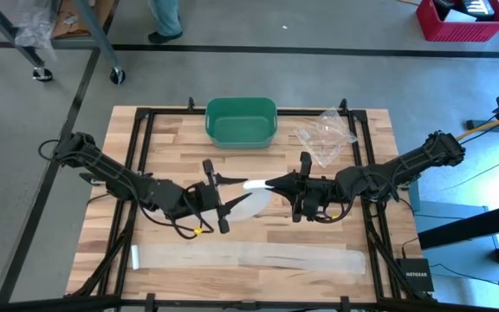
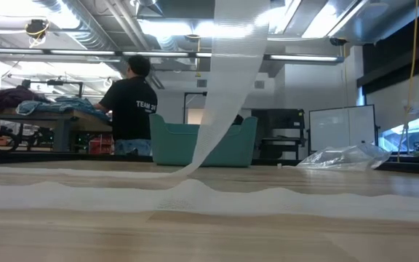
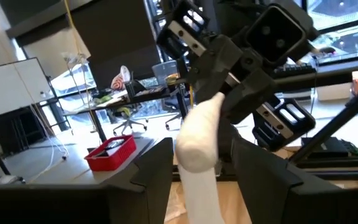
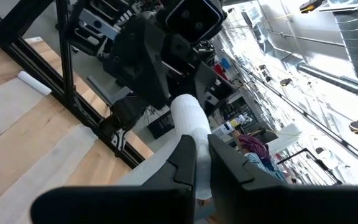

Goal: Roll bandage
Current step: Roll the top white bandage

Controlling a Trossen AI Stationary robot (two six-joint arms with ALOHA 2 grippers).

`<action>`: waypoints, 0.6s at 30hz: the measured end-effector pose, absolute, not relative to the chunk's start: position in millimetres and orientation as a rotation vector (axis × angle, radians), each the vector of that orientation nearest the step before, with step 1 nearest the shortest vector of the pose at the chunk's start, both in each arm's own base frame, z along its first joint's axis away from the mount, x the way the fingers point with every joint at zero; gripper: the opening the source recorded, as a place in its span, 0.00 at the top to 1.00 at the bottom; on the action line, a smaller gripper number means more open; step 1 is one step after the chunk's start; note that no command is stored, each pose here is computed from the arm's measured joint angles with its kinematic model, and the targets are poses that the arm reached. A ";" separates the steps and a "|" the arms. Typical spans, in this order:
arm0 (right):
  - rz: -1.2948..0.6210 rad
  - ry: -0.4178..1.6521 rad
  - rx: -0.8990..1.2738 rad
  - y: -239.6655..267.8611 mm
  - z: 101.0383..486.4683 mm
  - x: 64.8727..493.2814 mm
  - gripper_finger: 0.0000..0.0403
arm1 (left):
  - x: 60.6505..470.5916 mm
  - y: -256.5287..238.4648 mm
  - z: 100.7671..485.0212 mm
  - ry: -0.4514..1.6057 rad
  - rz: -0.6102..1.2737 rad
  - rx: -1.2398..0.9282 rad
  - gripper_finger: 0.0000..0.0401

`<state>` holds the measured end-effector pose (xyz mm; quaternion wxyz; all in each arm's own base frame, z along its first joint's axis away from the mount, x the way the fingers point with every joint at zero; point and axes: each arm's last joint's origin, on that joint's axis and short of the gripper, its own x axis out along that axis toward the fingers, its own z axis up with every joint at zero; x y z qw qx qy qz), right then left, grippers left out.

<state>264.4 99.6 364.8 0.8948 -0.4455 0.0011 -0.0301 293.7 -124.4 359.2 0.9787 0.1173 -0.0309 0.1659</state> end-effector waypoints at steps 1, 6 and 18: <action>-0.059 0.001 -0.924 99.7 364.8 264.4 0.94 | 293.8 -124.4 359.2 -0.062 0.334 0.237 0.61; -0.056 -0.001 -0.924 99.7 364.8 264.3 0.94 | 293.9 -124.1 359.9 -0.068 0.330 0.237 0.69; -0.055 -0.005 -0.852 99.9 365.0 264.2 0.91 | 297.6 -117.7 360.3 -0.069 0.300 0.306 0.90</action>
